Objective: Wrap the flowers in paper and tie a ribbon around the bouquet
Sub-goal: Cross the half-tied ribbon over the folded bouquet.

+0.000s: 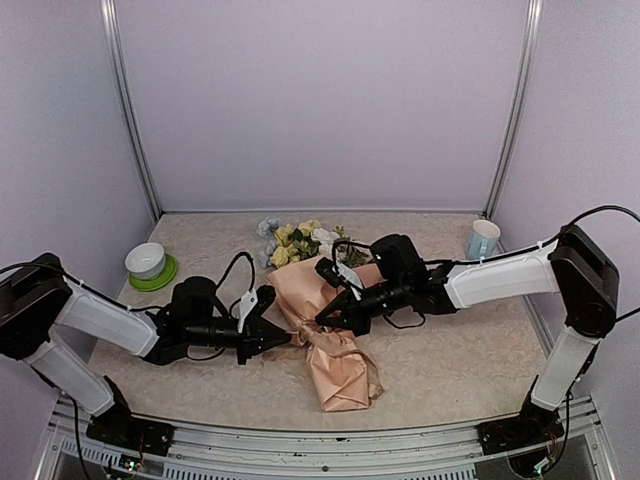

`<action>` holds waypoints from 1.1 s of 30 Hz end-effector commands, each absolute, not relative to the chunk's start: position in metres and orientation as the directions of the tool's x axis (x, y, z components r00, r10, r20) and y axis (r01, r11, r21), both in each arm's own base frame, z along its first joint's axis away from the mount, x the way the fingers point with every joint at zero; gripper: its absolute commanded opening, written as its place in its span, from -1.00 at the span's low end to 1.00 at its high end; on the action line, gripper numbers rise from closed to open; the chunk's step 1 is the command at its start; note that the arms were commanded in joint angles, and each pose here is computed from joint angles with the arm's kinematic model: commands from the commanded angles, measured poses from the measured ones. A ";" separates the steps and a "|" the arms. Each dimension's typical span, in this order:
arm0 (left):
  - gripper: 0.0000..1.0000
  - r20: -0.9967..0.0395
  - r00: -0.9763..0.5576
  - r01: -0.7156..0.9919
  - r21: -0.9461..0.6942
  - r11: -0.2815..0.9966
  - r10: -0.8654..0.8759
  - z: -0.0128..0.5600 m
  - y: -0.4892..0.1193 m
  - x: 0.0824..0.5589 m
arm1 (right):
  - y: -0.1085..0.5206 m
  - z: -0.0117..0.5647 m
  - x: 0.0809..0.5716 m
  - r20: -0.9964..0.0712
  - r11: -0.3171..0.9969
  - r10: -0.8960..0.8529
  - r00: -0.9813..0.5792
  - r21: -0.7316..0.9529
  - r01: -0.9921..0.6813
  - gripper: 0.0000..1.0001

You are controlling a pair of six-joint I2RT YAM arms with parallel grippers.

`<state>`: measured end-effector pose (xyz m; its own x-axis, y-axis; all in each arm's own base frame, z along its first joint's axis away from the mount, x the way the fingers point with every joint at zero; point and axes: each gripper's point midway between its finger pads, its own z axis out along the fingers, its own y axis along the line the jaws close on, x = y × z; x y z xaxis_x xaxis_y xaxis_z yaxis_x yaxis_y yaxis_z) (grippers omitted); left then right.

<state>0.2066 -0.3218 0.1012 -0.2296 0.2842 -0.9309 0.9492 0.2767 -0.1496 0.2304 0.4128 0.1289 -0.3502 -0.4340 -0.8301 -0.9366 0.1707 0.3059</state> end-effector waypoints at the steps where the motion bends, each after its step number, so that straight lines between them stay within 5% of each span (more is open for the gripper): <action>1: -1.00 -0.958 -0.180 0.966 -0.130 0.224 0.222 0.121 -0.333 0.213 | 0.406 0.151 0.237 -0.853 0.171 -0.276 -0.442 0.409 -0.896 -1.00; 12: -1.00 -0.922 -0.263 0.959 -0.218 0.181 0.285 0.086 -0.336 0.216 | 0.377 0.137 0.209 -0.801 0.136 -0.191 -0.567 0.551 -0.824 -1.00; 28: -0.99 -0.897 -0.304 0.951 -0.266 0.159 0.322 0.072 -0.345 0.216 | 0.355 0.113 0.205 -0.759 0.289 -0.263 -0.596 0.527 -0.799 -1.00; 31: -0.73 -0.897 -0.292 0.951 -0.235 0.201 0.332 0.069 -0.343 0.209 | 0.357 0.112 0.211 -0.770 0.301 -0.262 -0.581 0.507 -0.808 -1.00; 33: -0.37 -0.905 -0.285 0.949 -0.220 0.225 0.315 0.071 -0.340 0.204 | 0.359 0.109 0.212 -0.770 0.295 -0.268 -0.578 0.506 -0.811 -1.00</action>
<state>0.2107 -0.3437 0.0700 -0.2964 0.3239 -0.8985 0.9521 0.1744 -0.2512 0.2074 0.3564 0.1092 -0.6072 -0.2641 -0.7494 -0.7915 0.2834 0.5415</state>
